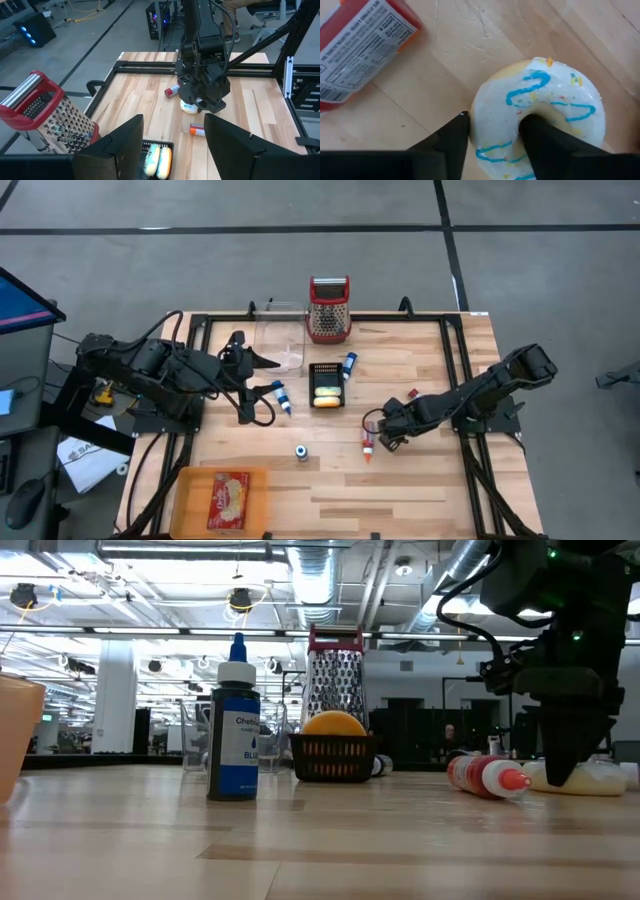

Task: Pick & Place Food Item
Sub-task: Put the white donut into the black bin

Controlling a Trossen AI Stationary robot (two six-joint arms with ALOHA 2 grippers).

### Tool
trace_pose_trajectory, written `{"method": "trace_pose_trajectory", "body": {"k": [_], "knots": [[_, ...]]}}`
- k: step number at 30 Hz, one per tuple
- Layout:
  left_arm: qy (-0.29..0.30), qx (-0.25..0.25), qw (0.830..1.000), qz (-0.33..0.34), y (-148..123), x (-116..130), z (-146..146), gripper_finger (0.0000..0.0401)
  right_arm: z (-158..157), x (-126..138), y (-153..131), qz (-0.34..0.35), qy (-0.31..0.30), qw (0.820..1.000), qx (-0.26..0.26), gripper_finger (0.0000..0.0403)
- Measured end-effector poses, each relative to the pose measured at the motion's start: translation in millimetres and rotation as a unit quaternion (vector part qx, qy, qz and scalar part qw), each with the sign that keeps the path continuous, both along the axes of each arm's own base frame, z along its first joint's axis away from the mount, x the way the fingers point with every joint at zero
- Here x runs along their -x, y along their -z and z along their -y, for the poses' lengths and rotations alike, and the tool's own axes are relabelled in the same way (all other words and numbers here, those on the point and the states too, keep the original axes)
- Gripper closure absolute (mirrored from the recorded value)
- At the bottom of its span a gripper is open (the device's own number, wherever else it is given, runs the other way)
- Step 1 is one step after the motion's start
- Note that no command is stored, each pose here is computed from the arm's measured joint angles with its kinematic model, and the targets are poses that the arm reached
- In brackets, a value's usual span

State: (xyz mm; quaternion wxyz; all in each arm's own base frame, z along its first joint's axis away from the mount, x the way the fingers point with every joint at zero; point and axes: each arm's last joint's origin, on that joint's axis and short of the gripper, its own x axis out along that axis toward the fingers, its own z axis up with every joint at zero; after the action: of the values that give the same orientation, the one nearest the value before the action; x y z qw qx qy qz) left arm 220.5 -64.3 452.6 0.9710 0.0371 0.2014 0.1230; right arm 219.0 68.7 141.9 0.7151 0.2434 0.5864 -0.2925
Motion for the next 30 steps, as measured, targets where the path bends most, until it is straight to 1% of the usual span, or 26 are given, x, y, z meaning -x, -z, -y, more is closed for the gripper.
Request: {"method": "trace_pose_trajectory", "body": {"k": [3, 6, 10, 14, 18, 22, 27, 30], "knots": [[0.0, 0.0, 1.0, 0.0, 0, 0, 0, 0.0197, -2, 1, -2, 0.005, -0.007, 1.0, -0.004, 0.0265], [0.0, 0.0, 1.0, 0.0, 0, 0, 0, 0.0197, -5, -1, -11, 0.025, -0.019, 0.999, -0.01, 0.0285], [0.0, 0.0, 1.0, -0.001, 0, 0, 0, 0.0197, -6, -7, -36, 0.069, -0.034, 0.997, -0.013, 0.0296], [-0.001, -0.002, 1.0, -0.004, 1, 0, 0, 0.0197, 2, -16, -69, 0.126, -0.048, 0.991, -0.006, 0.0298], [-0.008, -0.007, 1.0, -0.008, 2, 1, -1, 0.0197, 25, -34, -104, 0.182, -0.065, 0.981, 0.001, 0.0298], [-0.02, -0.014, 1.0, -0.019, 4, 2, -2, 0.0197, 62, -60, -130, 0.229, -0.084, 0.97, -0.02, 0.0298], [-0.034, -0.014, 0.999, -0.039, 8, 5, -3, 0.0197, 107, -98, -138, 0.225, -0.124, 0.964, -0.064, 0.0298], [-0.038, -0.013, 0.998, -0.044, 9, 6, -4, 0.0197, 121, -122, -134, 0.182, -0.166, 0.966, -0.076, 0.0298]]}}
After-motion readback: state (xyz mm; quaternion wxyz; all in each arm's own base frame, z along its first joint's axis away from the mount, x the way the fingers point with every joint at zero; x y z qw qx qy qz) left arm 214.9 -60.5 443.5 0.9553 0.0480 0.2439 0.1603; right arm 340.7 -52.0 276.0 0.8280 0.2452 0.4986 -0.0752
